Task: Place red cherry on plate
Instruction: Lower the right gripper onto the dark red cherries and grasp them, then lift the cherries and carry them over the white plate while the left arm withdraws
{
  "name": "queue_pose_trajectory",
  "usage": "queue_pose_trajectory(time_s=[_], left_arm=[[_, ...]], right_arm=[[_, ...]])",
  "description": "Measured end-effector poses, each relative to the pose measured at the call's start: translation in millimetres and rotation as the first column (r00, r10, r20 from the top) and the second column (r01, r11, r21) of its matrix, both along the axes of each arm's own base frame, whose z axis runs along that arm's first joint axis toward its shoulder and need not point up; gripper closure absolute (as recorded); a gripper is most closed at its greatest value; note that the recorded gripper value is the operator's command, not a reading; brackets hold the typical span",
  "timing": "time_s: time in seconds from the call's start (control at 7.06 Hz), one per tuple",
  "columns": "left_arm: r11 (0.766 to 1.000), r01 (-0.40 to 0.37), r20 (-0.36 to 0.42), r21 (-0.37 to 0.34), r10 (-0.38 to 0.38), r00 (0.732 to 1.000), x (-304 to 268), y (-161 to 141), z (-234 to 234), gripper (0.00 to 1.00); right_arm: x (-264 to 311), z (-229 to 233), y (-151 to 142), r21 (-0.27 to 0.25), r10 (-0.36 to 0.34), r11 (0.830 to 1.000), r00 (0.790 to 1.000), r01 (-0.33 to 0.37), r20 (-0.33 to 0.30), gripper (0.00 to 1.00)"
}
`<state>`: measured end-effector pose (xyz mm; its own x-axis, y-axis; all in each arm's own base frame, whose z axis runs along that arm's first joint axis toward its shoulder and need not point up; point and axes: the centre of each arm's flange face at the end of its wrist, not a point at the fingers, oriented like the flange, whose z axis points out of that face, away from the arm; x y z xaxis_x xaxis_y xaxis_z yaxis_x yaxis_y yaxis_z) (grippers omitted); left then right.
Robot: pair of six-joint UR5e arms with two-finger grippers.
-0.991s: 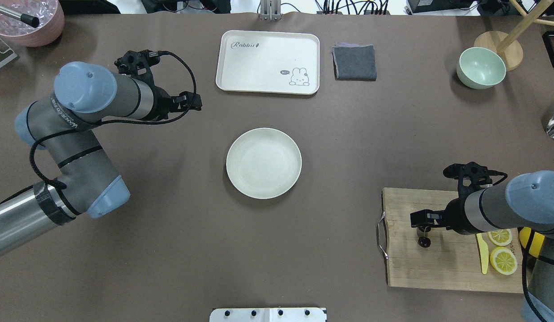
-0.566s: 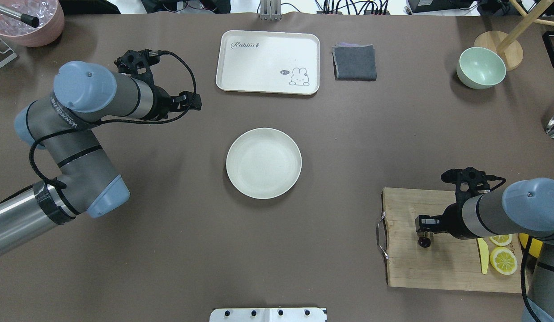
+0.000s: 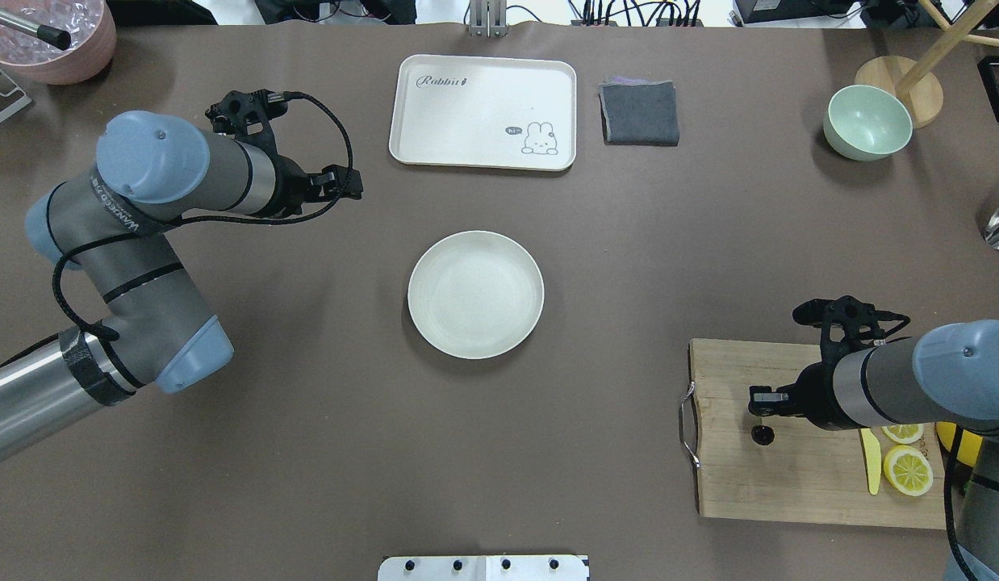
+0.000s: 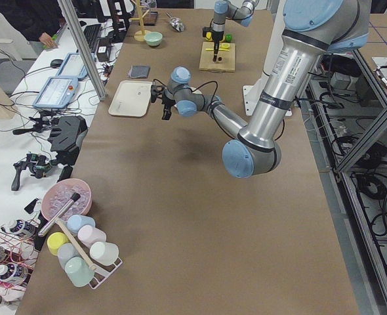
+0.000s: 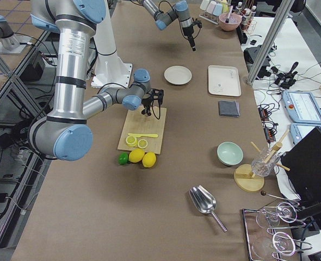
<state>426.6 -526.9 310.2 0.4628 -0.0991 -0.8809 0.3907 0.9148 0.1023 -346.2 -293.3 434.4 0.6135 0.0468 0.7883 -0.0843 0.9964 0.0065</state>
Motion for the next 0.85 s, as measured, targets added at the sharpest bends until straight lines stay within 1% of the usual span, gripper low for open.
queue_pose_trajectory(time_s=[0.14, 0.42, 0.57, 0.71, 0.85], left_arm=[[1.000, 0.001, 0.002, -0.002, -0.001, 1.000, -1, 0, 2, 0.02], [1.000, 0.007, 0.011, 0.009, -0.007, 1.000, -10, -3, 10, 0.02], [0.999, 0.014, 0.038, 0.042, -0.015, 0.999, -29, -15, 18, 0.02], [0.997, 0.021, 0.090, 0.080, -0.028, 0.996, -59, -31, 36, 0.02], [0.994, 0.024, 0.152, 0.106, -0.040, 0.987, -95, -47, 64, 0.02]], right_arm=[[1, -11, -3, 0.009, 0.005, 1.000, 1.000, -0.005, 0.020, 1.00], [-17, -56, -19, 0.046, 0.012, 0.999, 0.995, -0.016, 0.098, 1.00], [-38, -88, -34, 0.065, 0.019, 0.998, 0.992, -0.028, 0.128, 1.00], [-63, -128, -53, 0.082, 0.030, 0.996, 0.989, -0.042, 0.147, 1.00], [-94, -167, -75, 0.104, 0.045, 0.993, 0.986, -0.062, 0.160, 1.00]])
